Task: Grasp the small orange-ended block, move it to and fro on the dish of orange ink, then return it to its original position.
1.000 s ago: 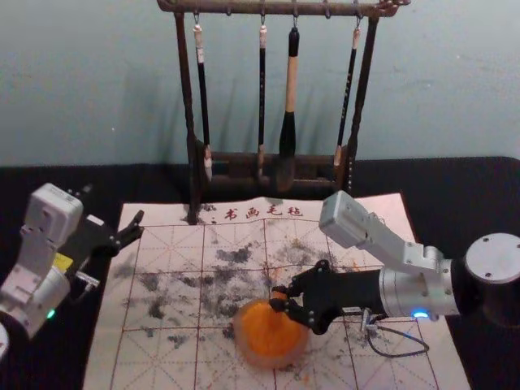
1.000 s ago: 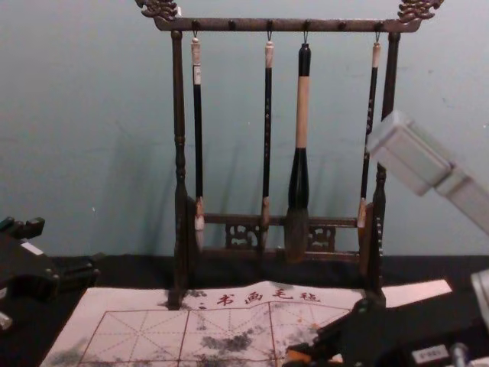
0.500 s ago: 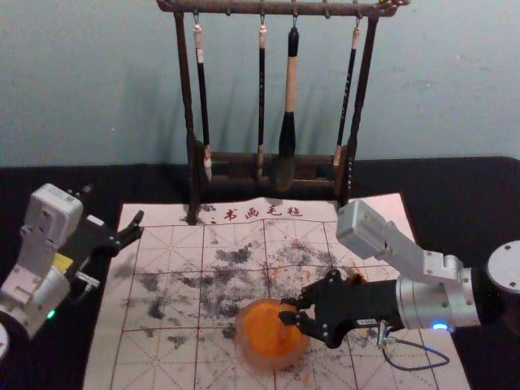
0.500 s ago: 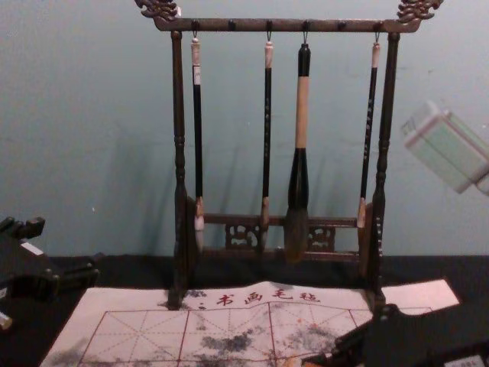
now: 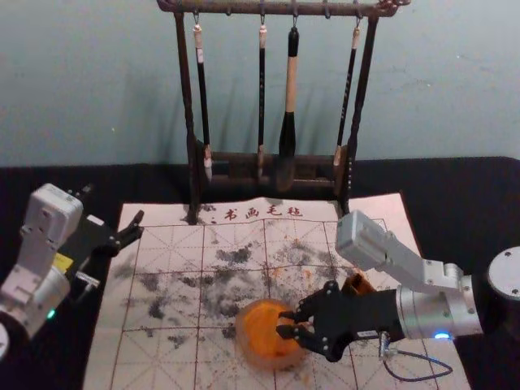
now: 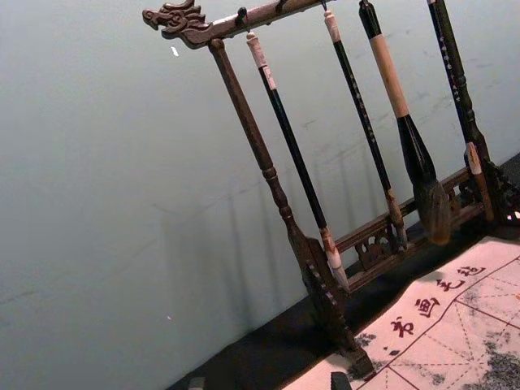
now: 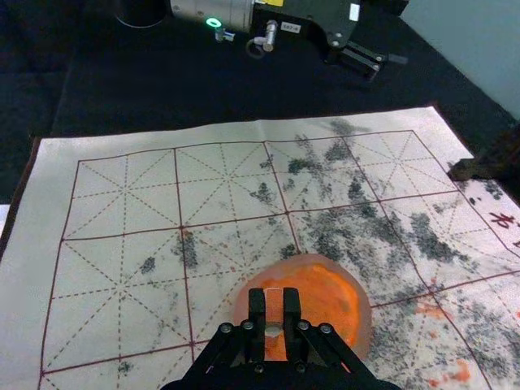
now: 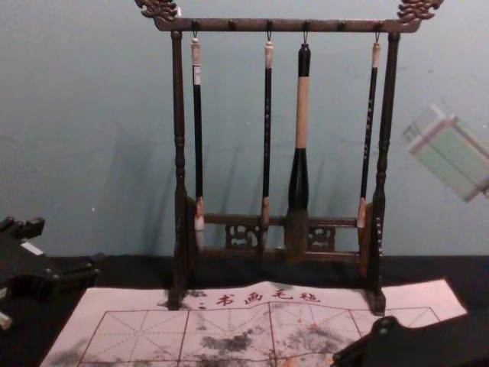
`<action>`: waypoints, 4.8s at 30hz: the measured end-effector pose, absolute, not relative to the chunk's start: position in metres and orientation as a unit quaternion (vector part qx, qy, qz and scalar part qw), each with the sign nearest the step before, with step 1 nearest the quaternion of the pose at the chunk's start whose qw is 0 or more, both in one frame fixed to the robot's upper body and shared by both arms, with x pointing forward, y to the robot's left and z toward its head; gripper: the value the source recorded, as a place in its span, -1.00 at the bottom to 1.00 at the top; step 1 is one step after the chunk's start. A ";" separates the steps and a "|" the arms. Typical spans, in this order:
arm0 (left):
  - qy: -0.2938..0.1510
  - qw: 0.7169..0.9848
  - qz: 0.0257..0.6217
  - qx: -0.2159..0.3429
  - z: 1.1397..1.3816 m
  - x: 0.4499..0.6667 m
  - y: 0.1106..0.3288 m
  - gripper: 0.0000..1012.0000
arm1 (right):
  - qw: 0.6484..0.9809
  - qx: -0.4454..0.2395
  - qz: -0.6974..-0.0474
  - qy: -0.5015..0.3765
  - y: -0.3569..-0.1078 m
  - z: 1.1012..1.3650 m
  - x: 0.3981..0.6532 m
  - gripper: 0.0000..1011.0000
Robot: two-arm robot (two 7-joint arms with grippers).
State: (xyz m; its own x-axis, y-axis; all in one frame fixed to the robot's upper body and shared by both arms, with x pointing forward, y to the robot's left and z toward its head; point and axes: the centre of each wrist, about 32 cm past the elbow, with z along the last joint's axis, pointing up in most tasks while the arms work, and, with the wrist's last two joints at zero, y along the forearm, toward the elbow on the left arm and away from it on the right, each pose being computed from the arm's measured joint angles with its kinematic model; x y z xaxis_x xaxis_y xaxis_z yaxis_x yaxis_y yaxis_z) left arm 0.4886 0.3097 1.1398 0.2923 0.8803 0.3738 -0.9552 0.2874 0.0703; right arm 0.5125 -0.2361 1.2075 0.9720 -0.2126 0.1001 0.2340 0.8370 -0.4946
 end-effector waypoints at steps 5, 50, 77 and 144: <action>-0.132 0.791 0.580 0.141 1.140 0.489 0.310 0.98 | 0.959 -0.260 -0.110 -0.021 -0.232 1.206 0.514 -0.83; -0.132 0.791 0.580 0.141 1.140 0.489 0.310 0.98 | 0.952 -0.266 -0.151 -0.016 -0.224 1.205 0.543 -0.83; -0.132 0.791 0.580 0.141 1.140 0.489 0.310 0.98 | 0.957 -0.257 -0.135 -0.003 -0.246 1.207 0.520 -0.83; -0.132 0.791 0.580 0.141 1.140 0.489 0.310 0.98 | 0.955 -0.255 -0.149 0.004 -0.244 1.208 0.534 -0.83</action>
State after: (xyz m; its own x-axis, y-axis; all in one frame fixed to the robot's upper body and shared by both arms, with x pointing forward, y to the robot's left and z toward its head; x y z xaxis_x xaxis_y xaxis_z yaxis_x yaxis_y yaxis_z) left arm 0.4886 0.3097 1.1398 0.2922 0.8803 0.3737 -0.9553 0.2873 0.0703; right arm 0.5344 -0.2436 1.2083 0.9555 -0.2869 0.0679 0.2825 0.8251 -0.4893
